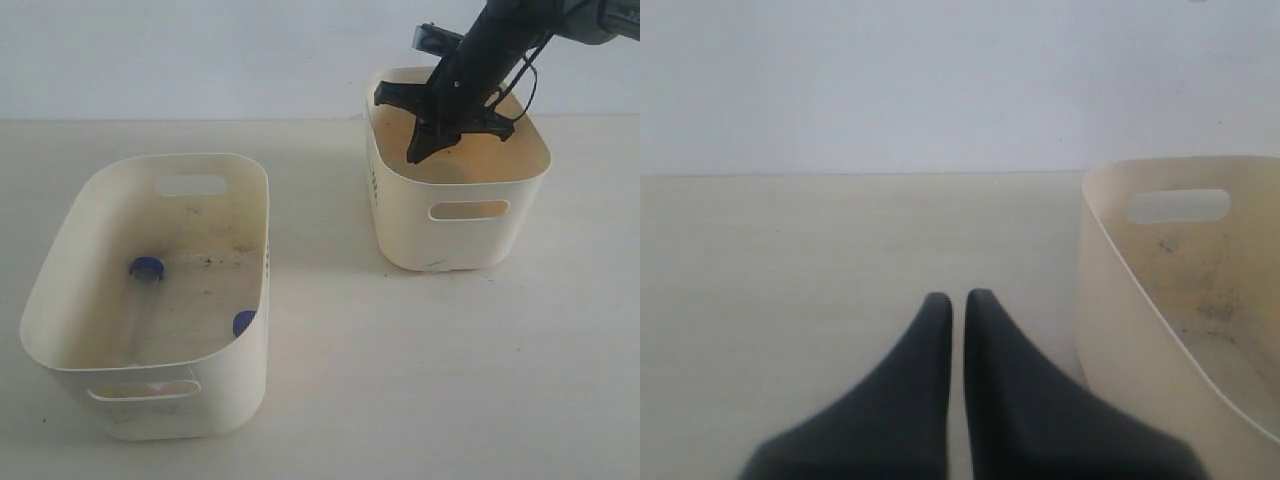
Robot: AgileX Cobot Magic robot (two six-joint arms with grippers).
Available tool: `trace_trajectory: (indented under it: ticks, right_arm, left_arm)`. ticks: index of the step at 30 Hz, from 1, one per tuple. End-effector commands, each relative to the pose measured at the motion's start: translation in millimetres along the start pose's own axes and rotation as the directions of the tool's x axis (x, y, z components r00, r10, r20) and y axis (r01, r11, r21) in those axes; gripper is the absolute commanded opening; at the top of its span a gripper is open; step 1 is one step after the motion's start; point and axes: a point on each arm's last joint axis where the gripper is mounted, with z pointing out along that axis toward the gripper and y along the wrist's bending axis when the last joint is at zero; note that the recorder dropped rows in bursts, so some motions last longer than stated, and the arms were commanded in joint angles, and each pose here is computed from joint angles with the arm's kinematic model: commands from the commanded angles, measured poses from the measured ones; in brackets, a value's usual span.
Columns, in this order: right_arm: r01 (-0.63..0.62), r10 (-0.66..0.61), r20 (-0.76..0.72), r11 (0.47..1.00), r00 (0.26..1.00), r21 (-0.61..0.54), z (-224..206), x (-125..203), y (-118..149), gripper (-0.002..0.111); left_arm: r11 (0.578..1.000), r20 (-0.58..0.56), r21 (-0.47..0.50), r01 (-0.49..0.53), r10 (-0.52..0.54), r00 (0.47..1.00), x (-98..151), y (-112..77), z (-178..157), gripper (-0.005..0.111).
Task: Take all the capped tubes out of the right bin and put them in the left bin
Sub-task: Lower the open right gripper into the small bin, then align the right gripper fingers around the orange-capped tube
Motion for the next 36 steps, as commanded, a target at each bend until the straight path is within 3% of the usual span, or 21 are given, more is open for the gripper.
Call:
trace_trajectory:
  ticks: [1,15,17,22,24,31,36]
  right_arm:
    - [0.004,-0.005,0.047,1.0,0.999,0.006,-1,-6,-4,0.0]
    - [-0.042,0.04,0.065,0.999,0.997,0.033,21,-8,-14,0.001]
    - [-0.042,0.039,0.092,0.999,0.995,0.03,21,-10,-14,0.008]
    - [-0.039,0.037,0.109,0.999,0.993,0.015,20,-12,-12,0.047]
    - [-0.021,0.02,0.115,1.0,0.993,0.009,20,-12,-12,0.056]
    - [-0.021,0.023,0.119,1.0,0.993,-0.02,21,-13,-9,0.058]
    - [-0.024,0.026,0.114,1.0,0.993,-0.02,21,-12,-9,0.076]
  left_arm:
    - [1.0,0.022,0.0,0.004,-0.004,1.0,-3,0.0,-1,0.004]
    - [1.0,0.022,0.0,0.004,-0.004,1.0,-3,0.0,-1,0.004]
    - [1.0,0.022,0.0,0.004,-0.004,1.0,-3,0.0,-1,0.004]
    - [1.0,0.022,0.0,0.004,-0.004,1.0,-3,0.0,-1,0.004]
    - [1.0,0.022,0.0,0.004,-0.004,1.0,-3,0.0,-1,0.004]
    - [1.0,0.022,0.0,0.004,-0.004,1.0,-3,0.0,-1,0.004]
    - [1.0,0.022,0.0,0.004,-0.004,1.0,-3,0.0,-1,0.004]
